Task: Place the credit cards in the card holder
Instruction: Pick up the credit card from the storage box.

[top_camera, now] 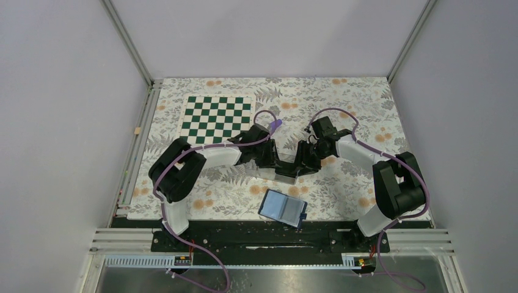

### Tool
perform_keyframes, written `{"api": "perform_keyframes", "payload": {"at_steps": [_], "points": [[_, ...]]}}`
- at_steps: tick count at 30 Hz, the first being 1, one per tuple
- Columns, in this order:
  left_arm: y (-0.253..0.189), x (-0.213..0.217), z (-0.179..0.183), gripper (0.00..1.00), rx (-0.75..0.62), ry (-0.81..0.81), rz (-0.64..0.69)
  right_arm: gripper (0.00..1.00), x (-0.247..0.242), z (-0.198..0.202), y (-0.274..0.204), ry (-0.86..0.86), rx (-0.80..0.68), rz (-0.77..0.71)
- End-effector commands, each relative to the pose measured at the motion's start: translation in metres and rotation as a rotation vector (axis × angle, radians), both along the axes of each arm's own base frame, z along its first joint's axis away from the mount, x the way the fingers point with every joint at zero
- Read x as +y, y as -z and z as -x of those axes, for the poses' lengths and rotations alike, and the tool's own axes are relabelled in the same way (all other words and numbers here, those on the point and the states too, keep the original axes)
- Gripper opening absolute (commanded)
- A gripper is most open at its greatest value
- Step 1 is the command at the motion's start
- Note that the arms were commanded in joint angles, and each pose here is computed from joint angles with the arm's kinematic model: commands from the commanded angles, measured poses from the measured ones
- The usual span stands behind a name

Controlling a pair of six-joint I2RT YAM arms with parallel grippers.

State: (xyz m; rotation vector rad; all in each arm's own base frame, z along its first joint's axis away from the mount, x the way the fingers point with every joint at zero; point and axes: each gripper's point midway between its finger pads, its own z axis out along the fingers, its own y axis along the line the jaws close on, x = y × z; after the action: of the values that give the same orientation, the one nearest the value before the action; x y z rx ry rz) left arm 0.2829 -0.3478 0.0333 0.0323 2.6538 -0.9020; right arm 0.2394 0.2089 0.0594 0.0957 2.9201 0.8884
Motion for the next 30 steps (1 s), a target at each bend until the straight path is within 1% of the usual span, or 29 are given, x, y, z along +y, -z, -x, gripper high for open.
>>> {"api": "perform_keyframes", "payload": {"at_steps": [1,6,11,14,19,20,21,24,25,27,30], "points": [[-0.052,-0.024,-0.008,0.32,-0.109,0.032,0.163,0.45,0.005,0.004,0.0,-0.026,0.004,-0.022],[-0.071,-0.028,-0.009,0.29,-0.17,0.047,0.183,0.45,0.004,0.005,-0.001,-0.026,0.003,-0.022],[-0.078,-0.032,-0.005,0.28,-0.176,0.068,0.204,0.46,0.004,0.004,-0.001,-0.026,0.003,-0.016],[-0.071,-0.037,-0.001,0.28,-0.151,0.088,0.209,0.46,0.004,0.004,-0.002,-0.027,0.0,-0.018],[-0.044,-0.036,0.002,0.28,-0.087,0.09,0.149,0.46,0.004,0.003,-0.003,-0.027,-0.004,-0.018],[-0.041,-0.036,0.003,0.26,-0.078,0.089,0.142,0.46,0.004,0.003,-0.003,-0.028,-0.004,-0.018],[-0.039,-0.036,0.002,0.23,-0.074,0.086,0.136,0.46,0.004,0.004,-0.003,-0.028,-0.004,-0.019],[-0.039,-0.033,-0.001,0.03,-0.087,0.07,0.12,0.47,0.004,0.004,-0.006,-0.031,-0.014,-0.024],[-0.042,-0.033,-0.003,0.0,-0.1,0.068,0.12,0.48,0.004,0.004,-0.008,-0.033,-0.02,-0.027],[-0.055,-0.032,-0.006,0.0,-0.137,0.067,0.128,0.51,0.004,0.003,-0.016,-0.039,-0.045,-0.029],[-0.09,-0.03,-0.011,0.0,-0.23,0.062,0.157,0.6,0.0,0.0,-0.04,-0.047,-0.119,-0.029]]}}
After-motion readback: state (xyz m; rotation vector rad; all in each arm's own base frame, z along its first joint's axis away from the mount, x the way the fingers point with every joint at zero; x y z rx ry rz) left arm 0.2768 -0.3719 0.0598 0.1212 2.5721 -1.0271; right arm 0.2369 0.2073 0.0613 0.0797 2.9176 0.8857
